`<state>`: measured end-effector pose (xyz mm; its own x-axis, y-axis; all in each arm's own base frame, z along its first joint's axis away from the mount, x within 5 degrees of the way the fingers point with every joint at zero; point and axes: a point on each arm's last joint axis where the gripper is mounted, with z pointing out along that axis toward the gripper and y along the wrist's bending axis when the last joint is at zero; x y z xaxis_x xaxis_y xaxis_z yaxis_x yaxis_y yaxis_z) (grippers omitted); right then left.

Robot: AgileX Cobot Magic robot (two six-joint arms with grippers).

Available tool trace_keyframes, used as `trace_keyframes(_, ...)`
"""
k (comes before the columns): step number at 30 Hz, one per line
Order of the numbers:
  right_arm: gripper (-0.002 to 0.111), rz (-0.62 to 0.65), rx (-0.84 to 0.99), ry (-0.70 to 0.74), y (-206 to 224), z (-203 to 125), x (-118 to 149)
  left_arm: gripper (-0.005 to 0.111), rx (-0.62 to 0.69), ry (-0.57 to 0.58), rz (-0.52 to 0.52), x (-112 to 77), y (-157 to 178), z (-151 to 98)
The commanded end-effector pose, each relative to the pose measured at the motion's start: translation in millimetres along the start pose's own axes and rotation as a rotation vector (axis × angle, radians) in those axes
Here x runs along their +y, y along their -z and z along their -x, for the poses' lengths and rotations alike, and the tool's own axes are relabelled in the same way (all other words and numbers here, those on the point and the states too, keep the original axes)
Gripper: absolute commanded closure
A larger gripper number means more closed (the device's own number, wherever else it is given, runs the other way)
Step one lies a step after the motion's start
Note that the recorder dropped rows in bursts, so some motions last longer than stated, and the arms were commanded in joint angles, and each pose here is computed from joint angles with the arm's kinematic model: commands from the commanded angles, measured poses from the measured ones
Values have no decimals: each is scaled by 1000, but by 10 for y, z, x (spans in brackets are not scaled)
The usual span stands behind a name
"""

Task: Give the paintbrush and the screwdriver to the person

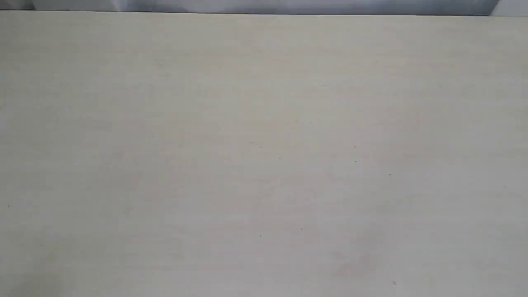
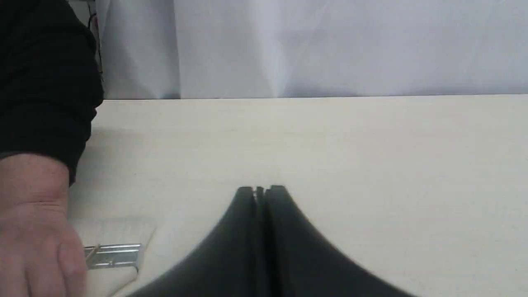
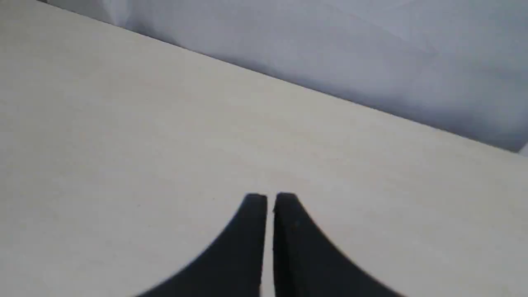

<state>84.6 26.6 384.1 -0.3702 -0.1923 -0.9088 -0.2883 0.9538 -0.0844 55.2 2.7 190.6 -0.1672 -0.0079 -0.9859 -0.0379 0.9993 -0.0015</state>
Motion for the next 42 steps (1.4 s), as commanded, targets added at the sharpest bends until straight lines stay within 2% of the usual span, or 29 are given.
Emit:
trace_keyframes(1,104,66,46,-45,3,-253,14,107,-6,2,-9,-5,0,0)
trace_keyframes(6,104,155,126,-59,-138,-558,153,107,-6,2,-9,-5,0,0)
trace_keyframes(12,104,247,121,-75,-266,-727,297,107,-4,4,-9,-6,0,-2)
trace_keyframes(30,104,245,147,-77,-289,-784,306,107,-6,4,-10,-6,0,-1)
trace_keyframes(34,104,178,113,-125,-254,-777,203,107,-6,4,-10,-6,0,-1)
trace_keyframes(37,104,71,66,-184,-202,-773,69,107,-6,4,-10,-6,0,-1)
trace_keyframes(42,104,-77,-123,-319,-31,-710,-105,107,-7,-2,-8,-4,0,0)
